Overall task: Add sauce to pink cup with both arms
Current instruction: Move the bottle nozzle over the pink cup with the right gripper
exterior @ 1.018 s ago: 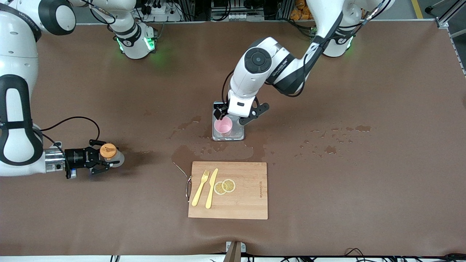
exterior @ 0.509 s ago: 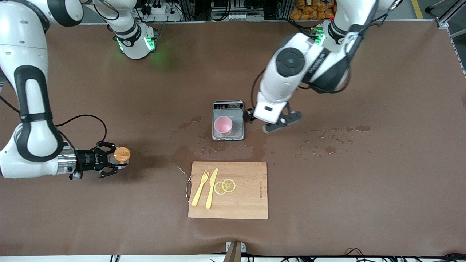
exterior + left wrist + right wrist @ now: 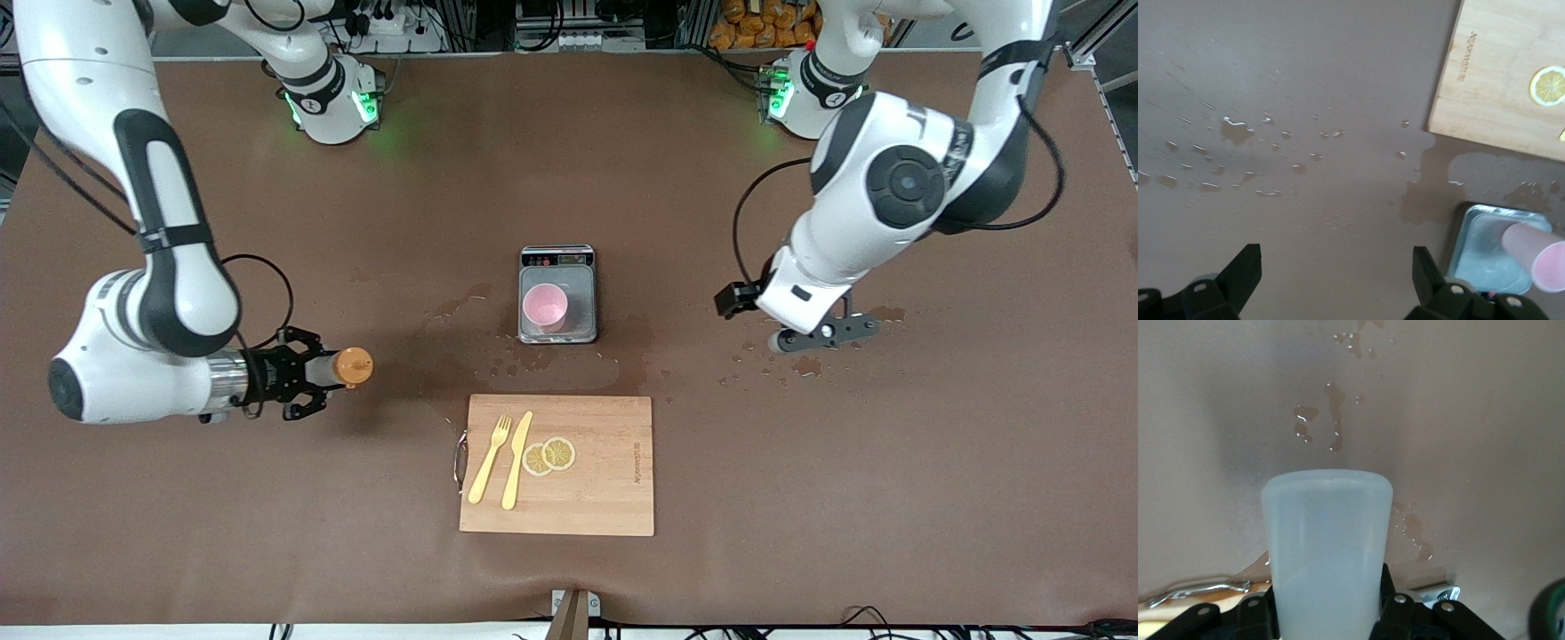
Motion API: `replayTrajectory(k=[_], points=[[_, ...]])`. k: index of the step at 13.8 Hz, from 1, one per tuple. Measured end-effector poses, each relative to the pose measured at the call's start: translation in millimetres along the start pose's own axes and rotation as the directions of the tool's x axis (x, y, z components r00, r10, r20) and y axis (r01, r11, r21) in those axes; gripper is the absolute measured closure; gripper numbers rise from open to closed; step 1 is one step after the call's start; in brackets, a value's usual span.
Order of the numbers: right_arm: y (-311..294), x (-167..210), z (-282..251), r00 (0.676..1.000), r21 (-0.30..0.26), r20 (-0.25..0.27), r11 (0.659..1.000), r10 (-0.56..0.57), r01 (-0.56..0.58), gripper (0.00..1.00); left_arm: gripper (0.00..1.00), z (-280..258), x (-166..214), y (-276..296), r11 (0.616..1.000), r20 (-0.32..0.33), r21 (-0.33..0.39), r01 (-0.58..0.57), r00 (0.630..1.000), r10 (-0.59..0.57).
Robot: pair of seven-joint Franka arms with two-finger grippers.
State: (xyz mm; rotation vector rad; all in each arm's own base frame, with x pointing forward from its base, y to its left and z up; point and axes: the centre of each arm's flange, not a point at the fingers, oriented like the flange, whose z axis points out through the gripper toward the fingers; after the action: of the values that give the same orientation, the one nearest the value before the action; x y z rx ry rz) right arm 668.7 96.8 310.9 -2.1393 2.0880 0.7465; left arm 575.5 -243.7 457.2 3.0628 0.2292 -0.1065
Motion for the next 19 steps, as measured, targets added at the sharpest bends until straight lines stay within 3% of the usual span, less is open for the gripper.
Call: replayTrajectory(k=[5,8,14,19], points=[[14,-71,33,0.985,-0.021,-0.169,0.998,0.047,-0.052,0.48,0.00,-29,-2,-41,0.992,0.046,0.021,-0.126,0.991,0.125],[32,-120,50,0.958,-0.003,-0.275,0.996,0.088,-0.092,0.48,0.00,-48,-18,-50,0.987,0.087,0.038,-0.158,0.984,0.154],[51,-168,77,0.927,0.023,-0.346,0.989,0.143,-0.144,0.48,0.00,-102,-30,-102,0.963,0.070,0.060,-0.261,0.964,0.257],[71,-193,98,0.872,0.016,-0.468,0.988,0.143,-0.154,0.50,0.00,-121,-25,-124,0.960,0.063,0.090,-0.266,0.963,0.261]])
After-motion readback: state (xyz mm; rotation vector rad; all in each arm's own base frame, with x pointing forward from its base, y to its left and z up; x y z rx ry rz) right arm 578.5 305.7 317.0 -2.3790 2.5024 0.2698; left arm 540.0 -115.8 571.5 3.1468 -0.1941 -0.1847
